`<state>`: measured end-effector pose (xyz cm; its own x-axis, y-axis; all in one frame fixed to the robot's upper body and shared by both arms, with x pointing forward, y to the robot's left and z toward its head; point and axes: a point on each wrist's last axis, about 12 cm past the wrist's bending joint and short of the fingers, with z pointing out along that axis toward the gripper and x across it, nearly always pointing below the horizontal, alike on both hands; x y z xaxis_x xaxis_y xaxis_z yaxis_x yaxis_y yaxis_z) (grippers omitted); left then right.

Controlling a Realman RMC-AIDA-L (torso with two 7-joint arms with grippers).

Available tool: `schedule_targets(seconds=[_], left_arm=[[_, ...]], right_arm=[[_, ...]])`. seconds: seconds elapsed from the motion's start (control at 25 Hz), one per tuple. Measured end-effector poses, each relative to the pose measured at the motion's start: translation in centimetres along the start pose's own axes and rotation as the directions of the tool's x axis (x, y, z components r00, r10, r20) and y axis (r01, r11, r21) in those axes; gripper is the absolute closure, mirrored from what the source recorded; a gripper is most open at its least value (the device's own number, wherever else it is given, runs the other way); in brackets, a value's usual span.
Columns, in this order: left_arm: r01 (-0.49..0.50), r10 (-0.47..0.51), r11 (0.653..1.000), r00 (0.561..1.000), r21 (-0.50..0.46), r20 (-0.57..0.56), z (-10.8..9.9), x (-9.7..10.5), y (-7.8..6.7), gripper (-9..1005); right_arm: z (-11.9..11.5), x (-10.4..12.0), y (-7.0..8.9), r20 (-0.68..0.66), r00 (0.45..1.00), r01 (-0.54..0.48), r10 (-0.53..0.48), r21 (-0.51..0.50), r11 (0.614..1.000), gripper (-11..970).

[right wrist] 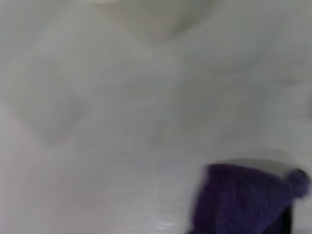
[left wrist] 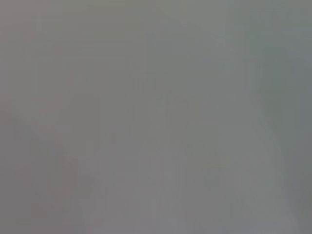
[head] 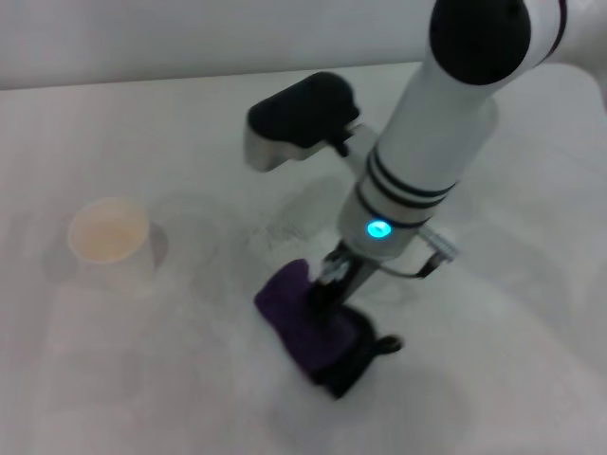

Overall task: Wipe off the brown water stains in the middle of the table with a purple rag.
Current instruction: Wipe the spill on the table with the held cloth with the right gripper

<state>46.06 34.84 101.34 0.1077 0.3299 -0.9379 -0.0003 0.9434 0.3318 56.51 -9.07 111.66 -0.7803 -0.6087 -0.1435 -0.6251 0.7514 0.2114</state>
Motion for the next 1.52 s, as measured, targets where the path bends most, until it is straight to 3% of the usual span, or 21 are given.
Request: schedule_targets(seconds=[0.16, 0.32, 0.68, 0.88, 1.04, 1.24, 1.52], left_arm=[[-0.004, 0.004, 1.0, 1.0, 0.001, -0.017, 0.1, 0.2, 0.0, 120], [-0.005, 0.005, 1.0, 1.0, -0.002, -0.02, 0.1, 0.2, 0.1, 119], [-0.005, 0.005, 1.0, 1.0, 0.002, -0.018, 0.6, 0.1, 0.0, 119], [-0.003, 0.003, 1.0, 1.0, 0.012, -0.024, 1.0, 0.1, -0.3, 119], [-0.003, 0.003, 1.0, 1.0, 0.017, -0.029, 1.0, 0.2, -0.4, 119], [-0.003, 0.003, 1.0, 0.999, 0.009, -0.04, 0.6, 0.4, -0.3, 120], [-0.003, 0.004, 1.0, 0.999, 0.006, -0.045, 0.4, 0.5, -0.2, 120]], right_arm=[[-0.7, 0.9, -2.7, -0.026, 0.998, -0.058, 0.061, 0.104, 0.993, 867], [-1.2, 1.3, -3.6, -0.02, 0.996, -0.088, 0.092, 0.137, 0.987, 867], [-0.9, 0.0, 1.3, -0.001, 0.998, 0.068, -0.068, -0.01, 0.998, 868], [0.6, 0.0, 2.9, -0.007, 0.989, 0.148, -0.15, -0.116, 0.982, 867], [1.5, -0.3, 3.2, -0.011, 0.985, 0.169, -0.173, -0.149, 0.974, 868], [0.9, -0.3, 0.9, 0.012, 0.994, 0.111, -0.11, -0.088, 0.99, 869], [-1.9, 1.5, -4.7, 0.031, 0.999, -0.023, 0.021, 0.062, 0.998, 870]])
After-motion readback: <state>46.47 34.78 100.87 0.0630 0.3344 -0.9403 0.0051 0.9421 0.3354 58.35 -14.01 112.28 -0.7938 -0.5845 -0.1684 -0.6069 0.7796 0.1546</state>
